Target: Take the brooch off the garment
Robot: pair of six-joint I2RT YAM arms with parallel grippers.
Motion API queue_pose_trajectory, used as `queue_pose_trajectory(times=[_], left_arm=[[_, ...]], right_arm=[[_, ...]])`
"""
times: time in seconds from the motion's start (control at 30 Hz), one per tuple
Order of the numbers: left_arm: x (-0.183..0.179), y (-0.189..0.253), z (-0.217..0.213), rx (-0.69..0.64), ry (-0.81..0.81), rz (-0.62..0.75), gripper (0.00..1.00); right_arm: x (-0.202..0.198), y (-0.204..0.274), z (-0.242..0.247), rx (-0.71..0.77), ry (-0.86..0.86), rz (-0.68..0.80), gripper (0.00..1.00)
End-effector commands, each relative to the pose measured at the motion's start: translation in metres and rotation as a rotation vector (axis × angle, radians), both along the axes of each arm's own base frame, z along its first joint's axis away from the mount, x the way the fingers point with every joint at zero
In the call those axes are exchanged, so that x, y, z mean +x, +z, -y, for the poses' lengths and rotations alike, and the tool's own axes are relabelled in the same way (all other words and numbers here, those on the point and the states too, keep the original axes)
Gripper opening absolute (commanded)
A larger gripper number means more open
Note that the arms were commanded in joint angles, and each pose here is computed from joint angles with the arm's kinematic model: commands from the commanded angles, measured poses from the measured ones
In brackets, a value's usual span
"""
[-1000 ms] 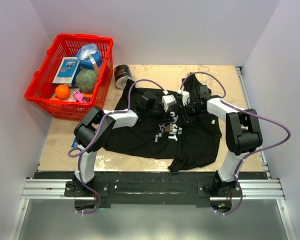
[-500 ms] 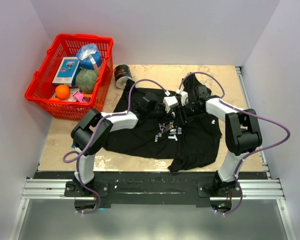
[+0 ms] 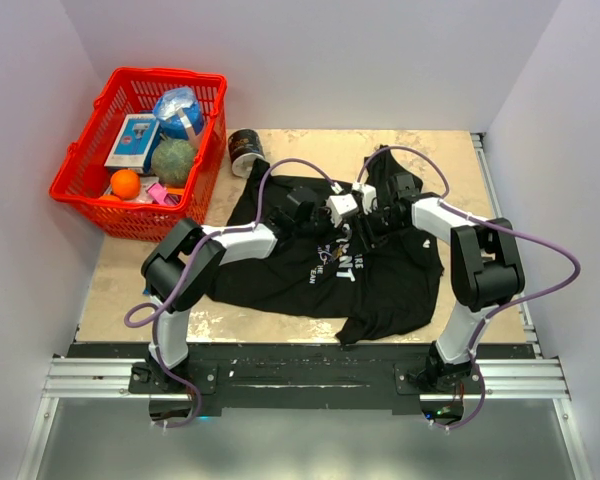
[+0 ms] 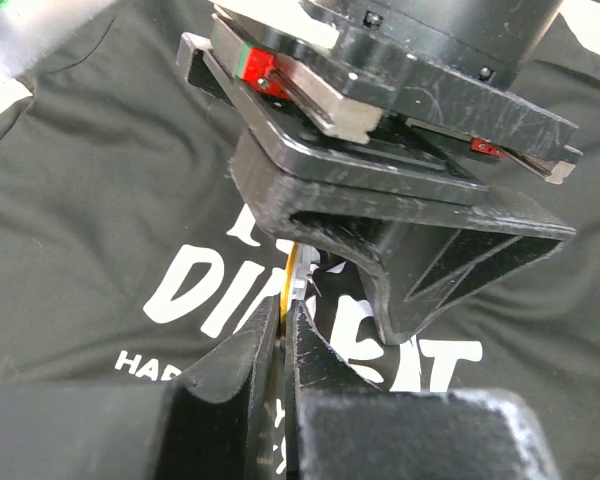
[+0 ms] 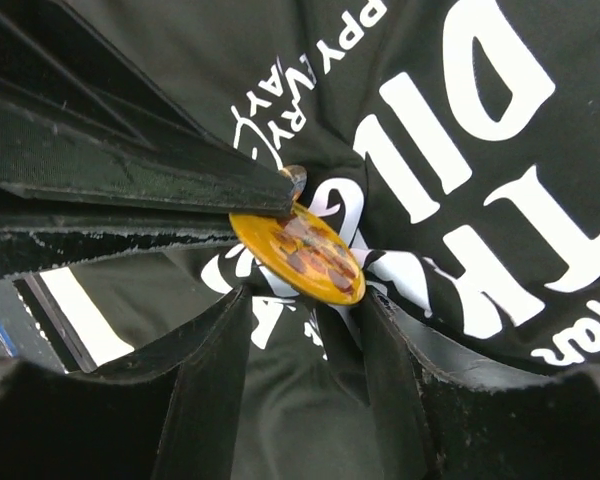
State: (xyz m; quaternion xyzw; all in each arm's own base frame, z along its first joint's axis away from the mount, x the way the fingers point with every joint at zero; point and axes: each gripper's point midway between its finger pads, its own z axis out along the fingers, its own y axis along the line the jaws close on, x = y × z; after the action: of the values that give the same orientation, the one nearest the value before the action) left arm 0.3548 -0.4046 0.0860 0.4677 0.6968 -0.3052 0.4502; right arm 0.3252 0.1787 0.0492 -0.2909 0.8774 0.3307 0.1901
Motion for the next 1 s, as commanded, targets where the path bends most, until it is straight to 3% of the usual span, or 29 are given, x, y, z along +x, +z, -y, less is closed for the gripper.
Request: queue_pose_trajectory(times=[0.0,0.1,0.13,0.23,0.3,0.57,0.97], left_arm=[[0.005,0.027,0.000,-0.030,0.011,0.077,0.00],[0.005,0.025,-0.001,-0.029,0.020,0.073,0.00],[0.005,0.024,-0.001,-0.028,0.020,0.072,0.00],[0.003,0.022,-0.002,-0.023,0.016,0.069,0.00],[0.001,0.020,-0.001,-0.021,0.013,0.068,0.00],[-0.007,0.009,0.007,-0.012,-0.013,0.069,0.00],[-0.003,-0.001,0.007,0.018,-0.038,0.122,0.00]], right_arm=[[-0.003,0.017,-0.002,0.021,0.030,0.069,0.49],[-0.006,0.013,-0.001,0.008,0.028,0.056,0.44],[-0.007,0.012,-0.001,0.008,0.028,0.050,0.32],[-0.009,0.017,-0.003,0.033,0.046,0.053,0.10],[-0.007,0.025,-0.008,0.061,0.057,0.067,0.06],[-0.011,0.050,-0.021,0.162,0.092,0.075,0.05],[-0.016,0.057,-0.018,0.163,0.094,0.081,0.05]])
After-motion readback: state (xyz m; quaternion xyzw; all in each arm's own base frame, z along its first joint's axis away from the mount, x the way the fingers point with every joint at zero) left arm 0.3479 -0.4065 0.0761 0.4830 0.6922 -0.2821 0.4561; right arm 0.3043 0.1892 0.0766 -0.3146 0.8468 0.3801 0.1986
